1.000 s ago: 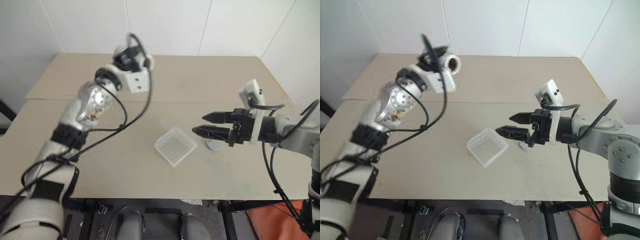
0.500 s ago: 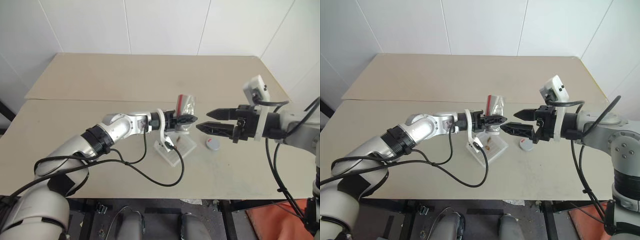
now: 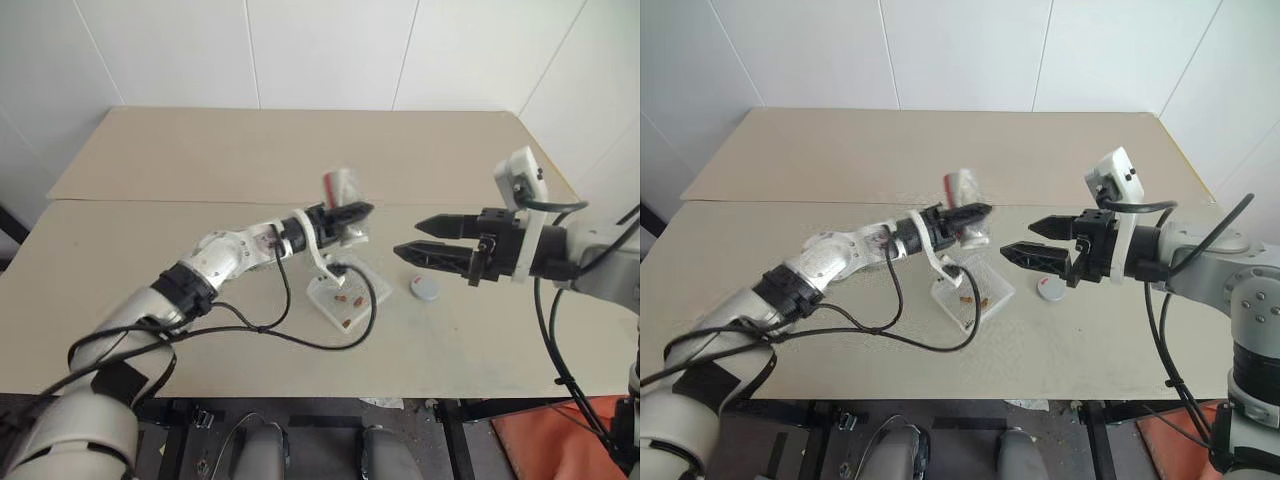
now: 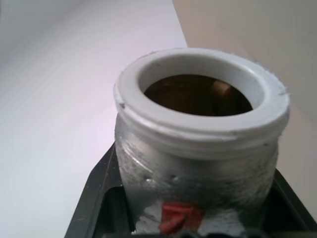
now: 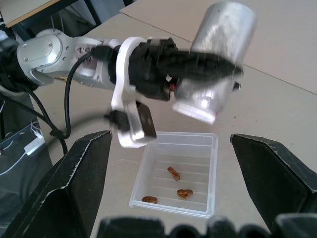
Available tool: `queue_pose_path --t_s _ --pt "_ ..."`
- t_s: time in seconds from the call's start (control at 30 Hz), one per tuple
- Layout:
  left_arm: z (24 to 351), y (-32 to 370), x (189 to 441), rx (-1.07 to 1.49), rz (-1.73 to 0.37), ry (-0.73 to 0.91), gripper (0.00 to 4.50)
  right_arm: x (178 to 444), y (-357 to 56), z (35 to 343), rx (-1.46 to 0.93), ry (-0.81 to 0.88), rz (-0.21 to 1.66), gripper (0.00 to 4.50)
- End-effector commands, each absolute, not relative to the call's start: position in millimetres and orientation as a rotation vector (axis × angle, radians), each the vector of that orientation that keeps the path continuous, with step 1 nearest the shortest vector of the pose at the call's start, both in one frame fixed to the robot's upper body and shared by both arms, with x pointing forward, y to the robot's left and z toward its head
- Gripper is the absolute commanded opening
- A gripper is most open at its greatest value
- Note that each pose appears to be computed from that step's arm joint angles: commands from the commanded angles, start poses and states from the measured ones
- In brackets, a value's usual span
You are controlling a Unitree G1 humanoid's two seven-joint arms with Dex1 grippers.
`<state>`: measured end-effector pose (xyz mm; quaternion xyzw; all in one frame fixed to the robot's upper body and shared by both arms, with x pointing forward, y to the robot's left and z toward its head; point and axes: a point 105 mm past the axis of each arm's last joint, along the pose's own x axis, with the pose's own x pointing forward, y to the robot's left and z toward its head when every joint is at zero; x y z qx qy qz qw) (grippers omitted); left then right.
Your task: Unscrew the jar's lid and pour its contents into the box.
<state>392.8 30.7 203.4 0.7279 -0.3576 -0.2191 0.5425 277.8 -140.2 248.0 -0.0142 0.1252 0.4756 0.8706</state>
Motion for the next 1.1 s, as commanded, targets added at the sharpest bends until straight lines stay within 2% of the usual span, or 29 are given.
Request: queue_pose_path --t_s 0.03,0.13,0.2,0.27,0.5,0.67,0.9,0.93,1.0,1.1 --pt "241.3 53.8 406.4 1.242 -0.468 -0.577 1.95 273.8 -139.7 258.9 -0.045 0.207 1.005 4.44" --pt "233.9 76.8 418.6 0.718 -0.513 -0.296 1.95 275.4 -137.7 258.2 -0.048 0.204 1.010 4.44" --pt "226.5 87.1 422.3 0.479 -0.537 -0.169 1.95 275.9 -137.2 258.2 -0.052 0.204 1.012 4.44" --pt "220.8 94.7 421.5 0.326 -0.564 -0.110 1.95 276.0 -137.6 258.4 -0.055 0.204 1.012 4.44" --pt "187.6 117.4 420.7 0.103 -0.531 -0.023 1.95 275.1 -139.4 260.3 -0.059 0.199 1.011 4.44" --pt "161.4 116.3 410.6 0.102 -0.549 -0.003 1.95 273.7 -139.3 260.7 -0.058 0.193 1.010 4.44" --pt "144.4 119.9 400.7 0.140 -0.560 0.020 4.30 269.6 -137.6 260.7 -0.062 0.186 1.021 4.50" --pt "146.0 121.7 397.3 0.141 -0.564 0.016 4.48 269.1 -137.2 259.9 -0.066 0.187 1.021 4.50" --pt "148.3 127.0 390.5 0.152 -0.567 0.019 4.48 268.3 -136.5 258.6 -0.070 0.190 1.023 4.50" --pt "152.6 142.9 367.3 0.182 -0.599 0.049 4.48 268.3 -136.6 256.4 -0.073 0.193 1.021 4.50"
